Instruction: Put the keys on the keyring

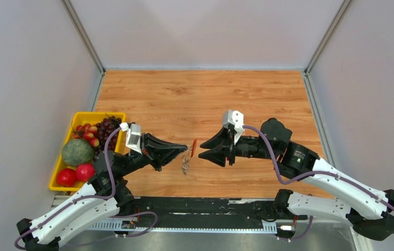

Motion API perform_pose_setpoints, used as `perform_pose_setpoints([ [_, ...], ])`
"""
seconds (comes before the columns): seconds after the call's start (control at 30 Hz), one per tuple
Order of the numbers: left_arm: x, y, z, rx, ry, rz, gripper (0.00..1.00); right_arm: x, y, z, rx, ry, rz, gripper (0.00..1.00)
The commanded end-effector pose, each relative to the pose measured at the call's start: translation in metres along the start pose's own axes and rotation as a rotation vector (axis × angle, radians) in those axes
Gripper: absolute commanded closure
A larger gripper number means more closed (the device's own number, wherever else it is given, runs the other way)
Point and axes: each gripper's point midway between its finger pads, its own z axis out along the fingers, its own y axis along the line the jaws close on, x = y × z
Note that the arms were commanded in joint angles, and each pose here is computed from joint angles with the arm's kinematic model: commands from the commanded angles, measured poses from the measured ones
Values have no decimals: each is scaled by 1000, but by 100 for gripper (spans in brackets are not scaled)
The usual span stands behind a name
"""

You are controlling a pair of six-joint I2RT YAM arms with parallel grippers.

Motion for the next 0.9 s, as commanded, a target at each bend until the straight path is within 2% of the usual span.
perform_pose_setpoints([
  [0.0, -21, -15, 1, 65, -87, 12, 100, -37, 6, 2, -23, -107, -56, 62],
  [0.3, -23, -18, 1, 85, -105, -7, 100, -50, 10, 11, -50, -148, -71, 64],
  [0.87, -28, -24, 1, 119, -140, -17, 100, -50, 13, 21, -66, -150, -62, 70],
])
